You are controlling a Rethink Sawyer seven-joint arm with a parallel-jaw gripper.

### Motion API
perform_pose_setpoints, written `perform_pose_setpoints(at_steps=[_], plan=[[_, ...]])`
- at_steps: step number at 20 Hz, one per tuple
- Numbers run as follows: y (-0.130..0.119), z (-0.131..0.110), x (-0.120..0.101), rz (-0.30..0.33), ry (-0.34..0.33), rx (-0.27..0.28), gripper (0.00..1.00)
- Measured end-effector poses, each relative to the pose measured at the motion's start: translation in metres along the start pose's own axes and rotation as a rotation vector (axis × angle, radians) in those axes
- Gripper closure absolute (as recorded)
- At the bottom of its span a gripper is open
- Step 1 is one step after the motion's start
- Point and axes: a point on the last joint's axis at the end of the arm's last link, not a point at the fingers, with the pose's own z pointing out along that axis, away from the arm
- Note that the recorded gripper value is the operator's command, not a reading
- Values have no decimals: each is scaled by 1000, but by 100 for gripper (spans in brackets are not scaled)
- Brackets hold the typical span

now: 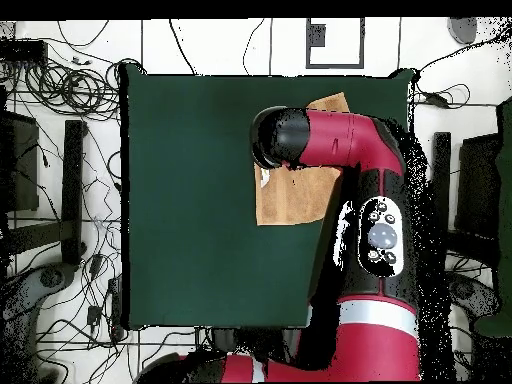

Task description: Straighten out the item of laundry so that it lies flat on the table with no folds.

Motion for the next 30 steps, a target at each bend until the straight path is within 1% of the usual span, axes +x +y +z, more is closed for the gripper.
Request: perform_pose_setpoints(at_steps=[16,30], plan=[[-7,1,-6,6,-13,14,0],[-9,3,-7,5,-15,19,0]])
